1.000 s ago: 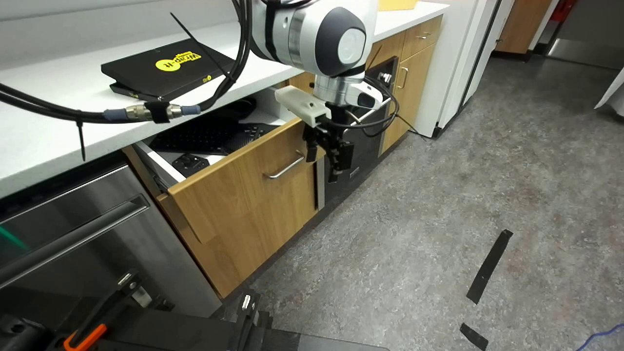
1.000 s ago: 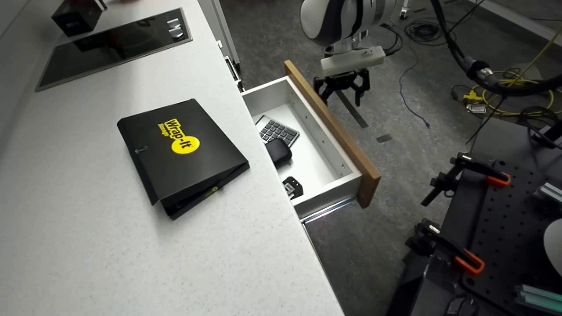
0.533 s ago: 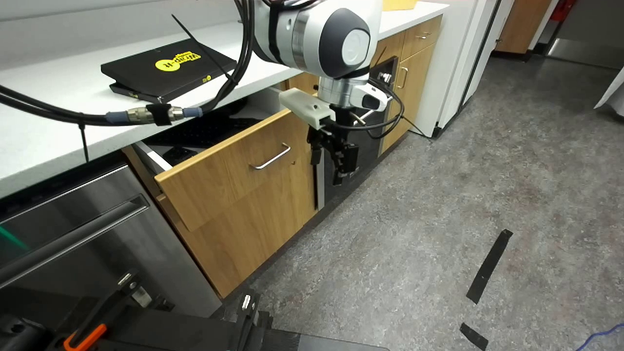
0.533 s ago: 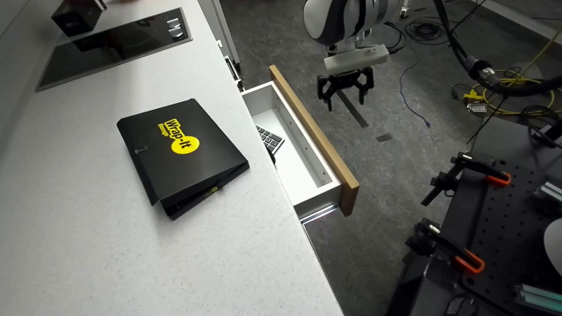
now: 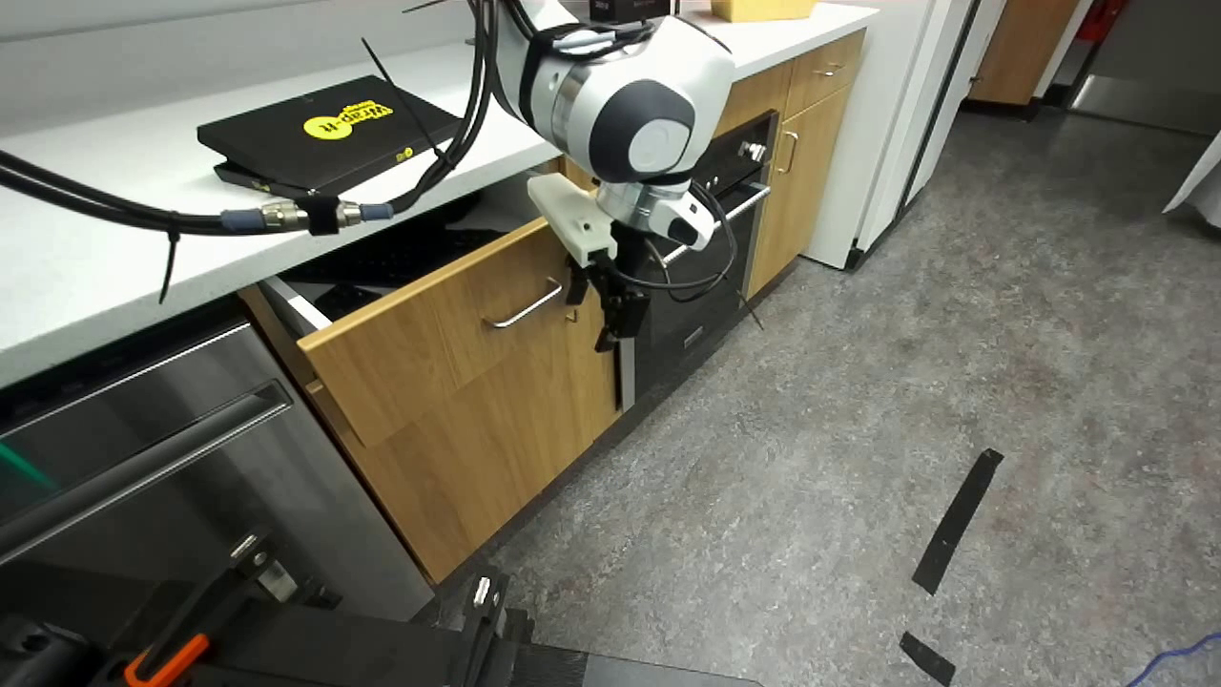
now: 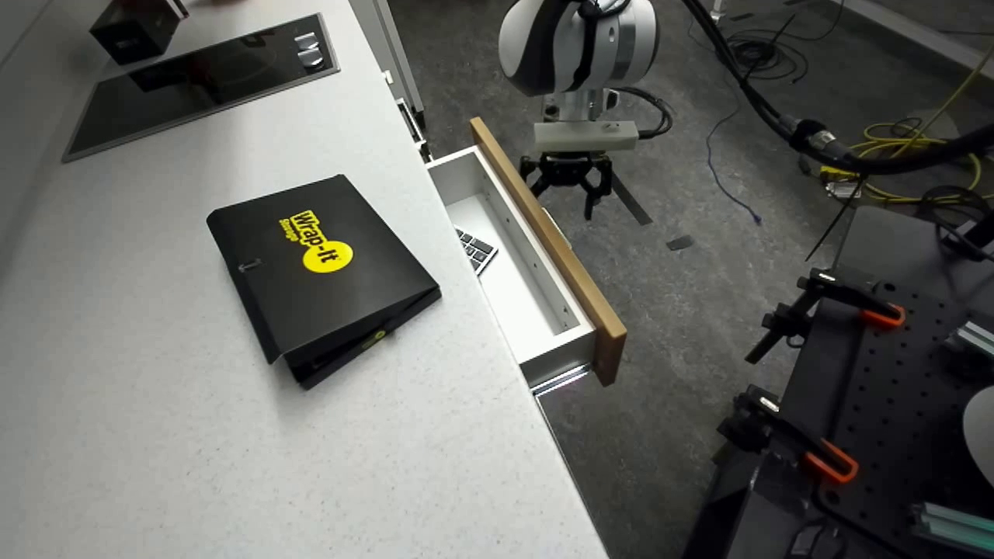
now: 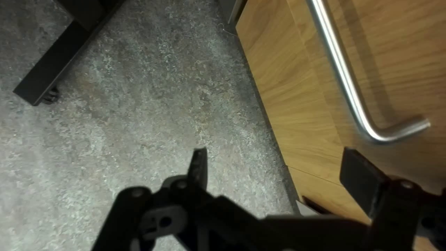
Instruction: Close the upper drawer of the cabinet to the left
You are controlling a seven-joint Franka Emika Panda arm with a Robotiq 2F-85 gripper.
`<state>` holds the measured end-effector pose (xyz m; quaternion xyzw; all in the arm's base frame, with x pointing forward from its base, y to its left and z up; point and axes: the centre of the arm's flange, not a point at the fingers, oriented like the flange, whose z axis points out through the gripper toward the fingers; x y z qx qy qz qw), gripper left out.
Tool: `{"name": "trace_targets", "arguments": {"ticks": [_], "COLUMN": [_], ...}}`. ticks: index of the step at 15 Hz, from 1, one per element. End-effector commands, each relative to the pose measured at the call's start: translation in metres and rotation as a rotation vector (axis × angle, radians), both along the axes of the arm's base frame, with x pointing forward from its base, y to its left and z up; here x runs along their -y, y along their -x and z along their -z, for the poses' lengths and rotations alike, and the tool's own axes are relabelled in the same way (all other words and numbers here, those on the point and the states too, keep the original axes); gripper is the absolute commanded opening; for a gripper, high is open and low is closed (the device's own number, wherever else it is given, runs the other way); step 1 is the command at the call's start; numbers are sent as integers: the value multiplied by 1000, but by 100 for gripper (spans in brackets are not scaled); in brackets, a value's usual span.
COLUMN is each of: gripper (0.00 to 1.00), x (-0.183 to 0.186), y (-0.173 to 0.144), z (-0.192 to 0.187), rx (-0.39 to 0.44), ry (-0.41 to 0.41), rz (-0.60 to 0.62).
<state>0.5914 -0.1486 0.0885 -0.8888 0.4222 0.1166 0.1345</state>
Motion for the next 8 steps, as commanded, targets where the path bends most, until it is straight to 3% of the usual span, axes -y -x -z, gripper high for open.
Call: {"name": "trace_targets", "arguments": {"ticks": [1,8], "gripper": [100,100], "x": [-31,-113], "y": [-27,-48], "z": [7,10], "rx": [64,114], "ry": [-107,-156], "rz": [-54,-209]}}
